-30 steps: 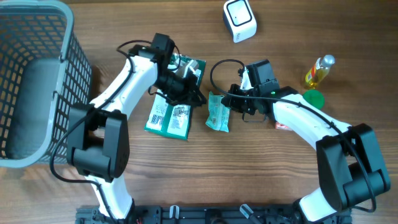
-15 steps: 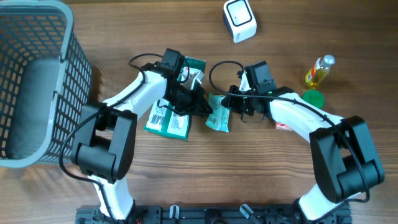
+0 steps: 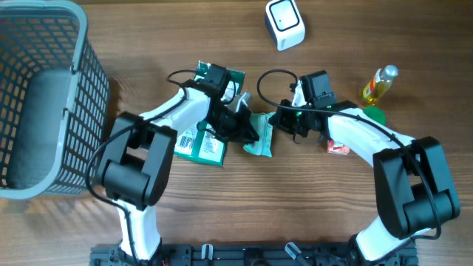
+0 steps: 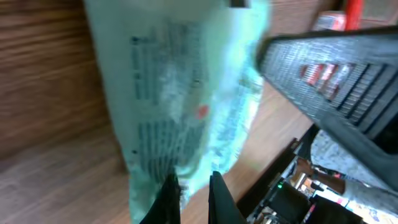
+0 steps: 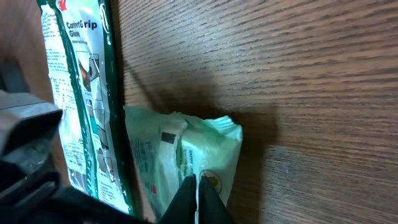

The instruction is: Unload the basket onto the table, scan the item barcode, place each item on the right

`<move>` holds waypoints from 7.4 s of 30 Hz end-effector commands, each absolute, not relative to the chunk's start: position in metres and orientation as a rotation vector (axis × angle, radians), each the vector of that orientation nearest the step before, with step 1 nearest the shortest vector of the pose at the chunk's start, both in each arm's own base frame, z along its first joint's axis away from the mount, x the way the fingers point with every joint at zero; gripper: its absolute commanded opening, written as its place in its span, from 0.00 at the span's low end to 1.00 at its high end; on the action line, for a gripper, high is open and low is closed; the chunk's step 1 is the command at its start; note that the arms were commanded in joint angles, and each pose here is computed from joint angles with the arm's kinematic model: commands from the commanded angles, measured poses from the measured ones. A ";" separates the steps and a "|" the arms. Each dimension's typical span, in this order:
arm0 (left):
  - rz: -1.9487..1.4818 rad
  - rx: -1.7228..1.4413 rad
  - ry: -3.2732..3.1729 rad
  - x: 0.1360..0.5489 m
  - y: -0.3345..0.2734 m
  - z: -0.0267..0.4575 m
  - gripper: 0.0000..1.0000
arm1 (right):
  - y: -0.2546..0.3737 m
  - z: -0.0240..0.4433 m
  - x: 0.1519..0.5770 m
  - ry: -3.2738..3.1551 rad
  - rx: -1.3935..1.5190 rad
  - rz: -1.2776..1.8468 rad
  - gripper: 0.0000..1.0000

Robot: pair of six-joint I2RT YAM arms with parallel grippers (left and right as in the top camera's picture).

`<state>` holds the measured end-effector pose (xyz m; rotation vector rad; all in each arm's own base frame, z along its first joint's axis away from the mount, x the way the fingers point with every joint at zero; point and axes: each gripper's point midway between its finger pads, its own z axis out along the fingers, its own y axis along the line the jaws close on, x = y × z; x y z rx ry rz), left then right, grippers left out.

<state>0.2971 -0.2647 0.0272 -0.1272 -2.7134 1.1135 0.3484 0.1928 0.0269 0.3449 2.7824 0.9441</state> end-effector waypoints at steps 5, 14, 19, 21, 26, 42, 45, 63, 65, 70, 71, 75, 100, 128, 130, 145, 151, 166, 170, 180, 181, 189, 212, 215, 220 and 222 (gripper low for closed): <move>0.906 -0.044 -2.757 0.295 -0.248 -0.014 0.04 | 0.195 -0.005 0.339 2.859 0.331 0.822 0.04; 0.558 -0.023 -2.880 0.295 -0.209 -0.040 0.04 | 0.158 -0.026 0.341 2.883 0.499 0.556 0.04; 0.578 0.005 -2.884 0.302 -0.206 -0.024 0.04 | 0.158 -0.026 0.342 2.880 0.499 0.558 0.04; 0.621 0.009 -2.917 0.315 -0.207 0.001 0.04 | 0.159 -0.025 0.343 2.875 0.497 0.562 0.04; 0.766 -0.040 -3.065 0.349 -0.220 0.055 0.04 | 0.167 -0.004 0.354 2.834 0.402 0.633 0.04; 1.113 -0.071 -2.940 0.359 -0.260 0.059 0.04 | 0.181 0.047 0.296 2.943 0.285 0.855 0.04; 1.147 -0.073 -2.898 0.359 -0.265 0.049 0.04 | 0.187 0.046 0.293 2.928 0.252 0.922 0.04; 1.056 -0.059 -2.853 0.349 -0.268 0.005 0.04 | 0.216 0.020 0.296 2.885 0.179 1.049 0.04; 1.036 -0.052 -2.855 0.348 -0.266 0.004 0.04 | 0.217 0.034 0.300 2.858 0.169 1.083 0.04; 0.979 -0.044 -2.892 0.351 -0.260 -0.001 0.04 | 0.226 0.064 0.299 2.793 0.099 1.145 0.04; 0.980 -0.043 -2.892 0.351 -0.260 -0.001 0.04 | 0.235 0.064 0.292 2.806 0.060 1.164 0.04; 0.979 -0.043 -2.891 0.351 -0.260 -0.001 0.04 | 0.247 0.051 0.282 2.861 0.097 1.063 0.04; 0.833 -0.022 -2.962 0.353 -0.246 -0.012 0.04 | 0.181 -0.008 0.278 3.019 0.306 0.527 0.04; 0.833 -0.027 -2.960 0.352 -0.247 -0.012 0.04 | 0.239 0.023 0.285 2.892 0.095 0.857 0.04; 0.833 -0.026 -2.960 0.352 -0.247 -0.012 0.04 | 0.233 0.011 0.285 2.925 0.184 0.798 0.04; 0.798 -0.020 -2.992 0.357 -0.243 -0.014 0.04 | 0.222 -0.009 0.249 3.120 0.215 0.811 0.04; 0.842 0.012 -3.034 0.377 -0.236 0.004 0.04 | 0.238 0.061 0.266 2.980 -0.085 1.010 0.04; 0.464 0.012 -3.110 0.359 -0.210 0.019 0.04 | 0.166 0.040 0.330 2.814 0.254 0.292 0.04; 0.218 0.135 -3.146 0.353 -0.195 0.011 0.04 | 0.157 0.027 0.328 2.836 0.266 0.216 0.08; 0.158 0.195 -3.177 0.351 -0.196 -0.001 0.04 | 0.145 0.008 0.317 2.899 0.347 0.111 0.13; 0.159 0.195 -3.177 0.350 -0.195 -0.003 0.04 | 0.145 0.008 0.317 2.899 0.349 0.110 0.14; 0.220 0.135 -3.183 0.341 -0.212 -0.015 0.04 | 0.155 0.006 0.306 2.955 0.379 0.195 0.16; 0.527 -0.057 -3.300 0.364 -0.257 0.028 0.04 | 0.213 0.039 0.251 3.180 0.084 0.741 0.20; 0.650 -0.006 -3.388 0.377 -0.248 0.087 0.04 | 0.198 0.064 0.290 3.047 0.029 0.612 0.34; 0.535 0.067 -3.294 0.344 -0.235 0.088 0.05 | 0.166 0.063 0.324 2.942 0.123 0.429 0.60; 0.477 0.050 -3.251 0.329 -0.233 0.073 0.04 | 0.162 0.065 0.332 2.918 0.097 0.445 0.60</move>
